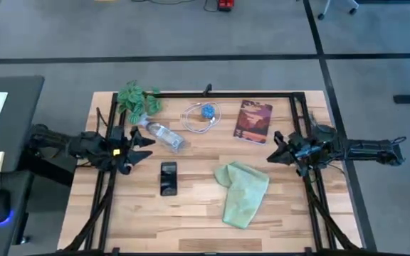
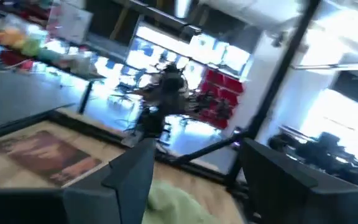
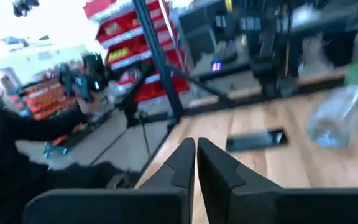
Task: Apply microfiber cloth
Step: Return to Home Position
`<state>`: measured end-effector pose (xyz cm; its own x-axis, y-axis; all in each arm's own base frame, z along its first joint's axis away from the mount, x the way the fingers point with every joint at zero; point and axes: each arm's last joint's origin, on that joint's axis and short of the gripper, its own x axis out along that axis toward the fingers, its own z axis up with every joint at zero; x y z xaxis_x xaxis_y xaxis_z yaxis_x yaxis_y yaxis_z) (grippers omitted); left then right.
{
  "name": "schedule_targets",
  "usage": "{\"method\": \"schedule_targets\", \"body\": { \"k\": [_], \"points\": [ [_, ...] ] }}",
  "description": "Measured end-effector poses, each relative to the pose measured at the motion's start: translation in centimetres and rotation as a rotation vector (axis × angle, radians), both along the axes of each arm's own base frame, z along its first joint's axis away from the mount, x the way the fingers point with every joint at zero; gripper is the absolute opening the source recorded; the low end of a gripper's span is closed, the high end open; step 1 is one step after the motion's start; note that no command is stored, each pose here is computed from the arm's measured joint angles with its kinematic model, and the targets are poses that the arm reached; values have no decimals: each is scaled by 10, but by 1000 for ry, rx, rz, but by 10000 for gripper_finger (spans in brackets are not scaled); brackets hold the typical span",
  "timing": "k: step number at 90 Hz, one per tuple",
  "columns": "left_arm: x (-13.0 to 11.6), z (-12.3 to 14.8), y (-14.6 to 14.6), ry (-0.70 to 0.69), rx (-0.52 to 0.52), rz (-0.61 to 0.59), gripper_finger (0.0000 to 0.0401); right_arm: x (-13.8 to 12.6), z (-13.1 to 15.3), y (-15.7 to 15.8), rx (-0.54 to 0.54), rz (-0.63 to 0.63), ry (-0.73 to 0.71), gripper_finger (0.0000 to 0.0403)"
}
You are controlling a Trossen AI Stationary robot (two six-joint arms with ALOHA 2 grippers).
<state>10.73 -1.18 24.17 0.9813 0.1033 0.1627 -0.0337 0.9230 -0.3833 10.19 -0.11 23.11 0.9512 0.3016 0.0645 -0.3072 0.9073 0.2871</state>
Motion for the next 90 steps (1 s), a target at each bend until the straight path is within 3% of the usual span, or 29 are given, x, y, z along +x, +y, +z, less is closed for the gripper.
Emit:
{"method": "schedule_targets", "body": {
  "k": [26, 44, 66, 90],
  "points": [
    [-33, -5, 8, 5, 42, 21, 214, -27, -8, -6, 29, -113, 32, 0],
    [-26, -22, 6, 111, 77, 3, 214, -23, -17, -9, 34, -133, 42, 0],
    [-12, -61, 2, 47, 87, -55, 214, -9, -54, -15, 72, -156, -23, 0],
    [-11, -67, 2, 94, 200, -41, 214, -6, -60, -19, 75, -283, 27, 0]
  ]
}}
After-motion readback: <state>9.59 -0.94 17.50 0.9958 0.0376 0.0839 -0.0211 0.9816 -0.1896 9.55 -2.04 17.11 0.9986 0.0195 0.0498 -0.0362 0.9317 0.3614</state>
